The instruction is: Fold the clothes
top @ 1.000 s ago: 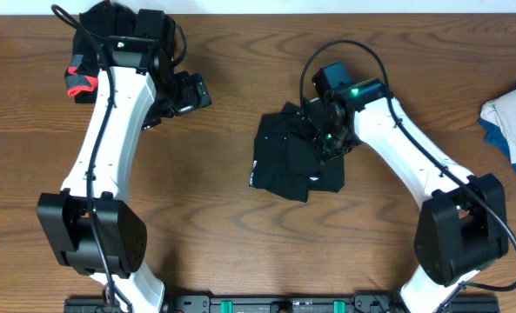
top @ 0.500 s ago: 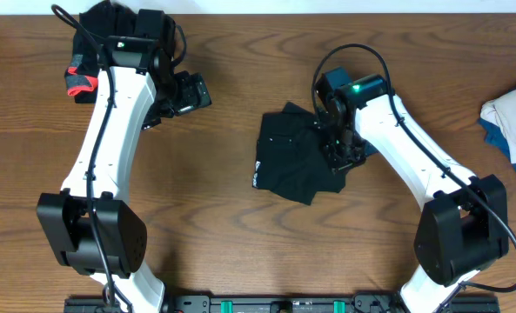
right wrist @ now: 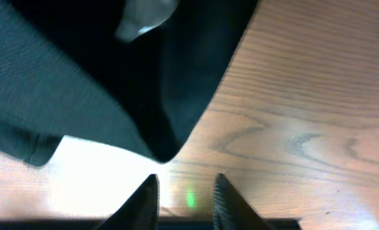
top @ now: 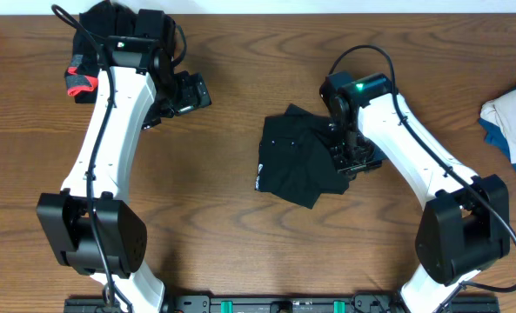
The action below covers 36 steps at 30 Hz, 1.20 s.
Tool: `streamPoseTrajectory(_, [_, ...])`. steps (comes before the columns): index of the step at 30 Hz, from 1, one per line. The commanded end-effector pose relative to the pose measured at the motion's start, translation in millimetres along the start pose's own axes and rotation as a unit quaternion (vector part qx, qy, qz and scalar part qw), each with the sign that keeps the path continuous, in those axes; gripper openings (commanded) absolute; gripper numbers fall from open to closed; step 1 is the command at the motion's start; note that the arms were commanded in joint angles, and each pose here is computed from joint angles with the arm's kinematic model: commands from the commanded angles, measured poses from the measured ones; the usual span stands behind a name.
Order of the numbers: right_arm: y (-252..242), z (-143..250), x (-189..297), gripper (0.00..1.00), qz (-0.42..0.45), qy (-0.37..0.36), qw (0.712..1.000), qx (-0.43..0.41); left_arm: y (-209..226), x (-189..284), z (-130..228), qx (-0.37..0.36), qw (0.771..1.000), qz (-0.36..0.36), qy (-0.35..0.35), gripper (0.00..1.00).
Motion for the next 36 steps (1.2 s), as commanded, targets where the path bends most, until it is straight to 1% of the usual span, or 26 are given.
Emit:
streamPoseTrajectory(1, [-8.9,-13.4,13.0,0.15,0.016,-0.035,0.999,-0.038,4.3,2.0,0.2,-0.001,1.000,-0.006,-0.003,0.98])
streamPoseTrajectory(2, [-7.3,-18.7,18.7,0.09,0.007,-0.049,0.998,-0.040,4.3,2.0,0.2,-0.001,1.000,-0.006,-0.003,0.98])
streamPoseTrajectory(4, [-1.0,-30.1,32.6,0.01,-0.025,-0.081,0.996,-0.042,4.2,2.0,0.1,-0.004,1.000,-0.006,-0.003,0.98])
streamPoseTrajectory(7, [16.5,-53.6,55.7,0.01,-0.099,-0.147,0.984,-0.010,7.0,2.1,-1.9,-0.006,1.000,-0.017,-0.011,0.98])
streamPoseTrajectory(10, [34.5,-72.5,69.4,0.06,-0.169,-0.200,0.965,0.015,11.1,2.4,-4.8,-0.007,0.999,-0.032,-0.022,0.98])
streamPoseTrajectory(13, [50.5,-80.6,76.3,0.11,-0.229,-0.223,0.947,0.035,14.0,2.7,-6.9,-0.007,0.999,-0.043,-0.030,0.98])
streamPoseTrajectory(15, [59.2,-83.4,77.6,0.13,-0.262,-0.231,0.936,0.044,16.1,3.0,-8.7,-0.007,0.998,-0.051,-0.036,0.98])
streamPoseTrajectory(18, [67.5,-84.6,70.9,0.19,-0.291,-0.232,0.927,0.051,20.1,3.7,-11.8,-0.006,0.997,-0.066,-0.047,0.98])
streamPoseTrajectory(20, [69.4,-85.0,63.4,0.20,-0.298,-0.229,0.925,0.051,22.0,4.0,-13.2,-0.005,0.996,-0.071,-0.051,0.98])
streamPoseTrajectory(23, [73.9,-86.4,56.1,0.21,-0.334,-0.233,0.912,0.054,24.7,4.2,-14.9,-0.001,0.996,-0.072,-0.051,0.98])
streamPoseTrajectory(26, [81.3,-90.6,60.1,0.22,-0.384,-0.252,0.886,0.068,27.7,4.4,-16.8,0.003,0.996,-0.073,-0.051,0.98])
streamPoseTrajectory(29, [87.5,-95.1,74.0,0.23,-0.429,-0.277,0.855,0.088,28.9,4.5,-17.5,0.005,0.996,-0.073,-0.051,0.98])
streamPoseTrajectory(31, [91.8,-96.2,82.0,0.26,-0.452,-0.288,0.838,0.102,28.9,4.5,-17.5,0.005,0.996,-0.073,-0.052,0.98])
streamPoseTrajectory(32, [92.6,-96.2,83.9,0.27,-0.457,-0.290,0.834,0.105,28.9,4.5,-17.5,0.005,0.996,-0.073,-0.051,0.98])
streamPoseTrajectory(36, [93.1,-94.9,79.9,0.29,-0.458,-0.285,0.835,0.103,29.1,4.5,-17.2,0.005,0.996,-0.074,-0.051,0.98])
Point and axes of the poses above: each gripper's point midway between its finger pads, its own x axis back along the fingers, its own y axis along the line the jaws close on, z = x × y, the point moved 4 cm from there along x, back along the fingers, and after that the axes turned 11 degrees about x, right-handed, at the moved point
